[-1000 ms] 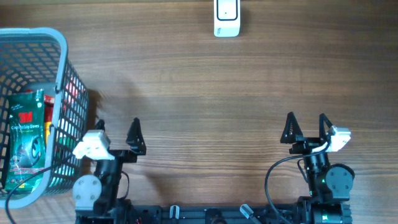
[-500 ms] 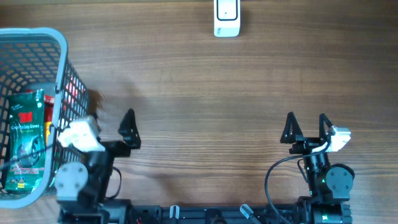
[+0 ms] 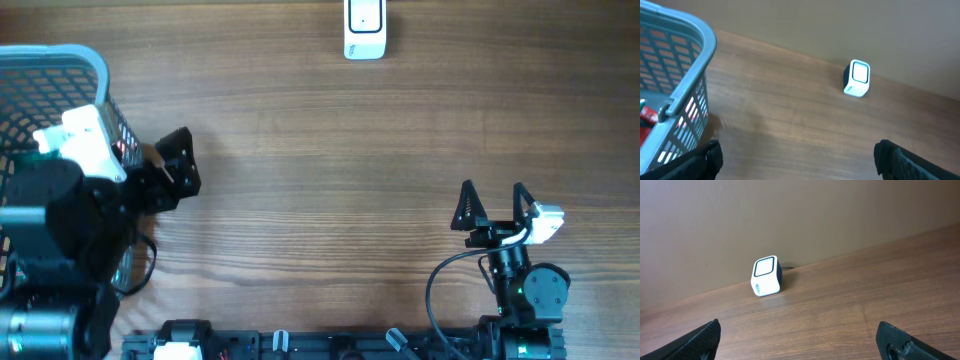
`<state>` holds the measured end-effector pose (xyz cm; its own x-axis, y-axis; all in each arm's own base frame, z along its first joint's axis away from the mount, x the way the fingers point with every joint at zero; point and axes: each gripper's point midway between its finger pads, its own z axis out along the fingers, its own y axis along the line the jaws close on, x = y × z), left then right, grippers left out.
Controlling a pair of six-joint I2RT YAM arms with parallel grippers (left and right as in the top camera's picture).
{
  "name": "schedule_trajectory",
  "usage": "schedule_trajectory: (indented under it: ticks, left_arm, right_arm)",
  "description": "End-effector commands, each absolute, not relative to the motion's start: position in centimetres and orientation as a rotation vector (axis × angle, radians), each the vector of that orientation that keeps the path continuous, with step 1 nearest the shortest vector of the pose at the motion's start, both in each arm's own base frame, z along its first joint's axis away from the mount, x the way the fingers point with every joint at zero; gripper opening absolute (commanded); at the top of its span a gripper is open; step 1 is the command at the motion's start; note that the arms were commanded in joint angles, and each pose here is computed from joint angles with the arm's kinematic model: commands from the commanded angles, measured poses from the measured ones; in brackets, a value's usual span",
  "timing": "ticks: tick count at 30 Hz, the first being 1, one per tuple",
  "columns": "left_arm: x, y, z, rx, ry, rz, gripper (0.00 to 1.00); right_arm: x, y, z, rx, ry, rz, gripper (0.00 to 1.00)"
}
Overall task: Scan the item barcode
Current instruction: 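Reach the left gripper into the basket and grasp the green 3M glove pack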
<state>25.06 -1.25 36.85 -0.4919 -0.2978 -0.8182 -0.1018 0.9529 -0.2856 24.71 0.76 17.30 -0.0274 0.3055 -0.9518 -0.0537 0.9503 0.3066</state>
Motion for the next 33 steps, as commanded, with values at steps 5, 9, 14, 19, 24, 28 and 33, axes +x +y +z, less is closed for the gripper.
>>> schedule_trajectory:
  ticks: [5, 9, 14, 19, 24, 28, 33]
  left_arm:
    - [26.6, 0.9, 36.5, -0.474, 2.095, -0.183, 1.0]
    - [27.0, 4.0, 37.6, -0.626, 2.074, -0.087, 1.0]
    - [26.9, 9.6, 38.7, -0.925, 2.023, 0.01, 1.0]
    - [25.9, 16.0, 38.4, -1.258, 1.901, 0.06, 1.0]
    - [25.7, 19.3, 36.2, -1.395, 1.904, 0.068, 1.0]
    - [26.7, 20.5, 34.2, -1.445, 1.949, 0.079, 1.0]
    - [28.0, 21.5, 31.0, -1.504, 2.035, 0.083, 1.0]
  right_arm:
    - [24.7, 0.6, 17.6, 0.211, 1.561, 0.287, 0.99]
    - [24.7, 0.6, 17.6, 0.212, 1.561, 0.287, 1.0]
    - [24.7, 0.6, 17.6, 0.211, 1.561, 0.287, 1.0]
    - [24.7, 0.6, 17.6, 0.212, 1.561, 0.287, 1.0]
    - [24.7, 0.6, 17.6, 0.211, 1.561, 0.287, 1.0]
    - [24.7, 0.6, 17.6, 0.211, 1.561, 0.287, 1.0]
    - [24.7, 0.6, 17.6, 0.211, 1.561, 0.287, 1.0]
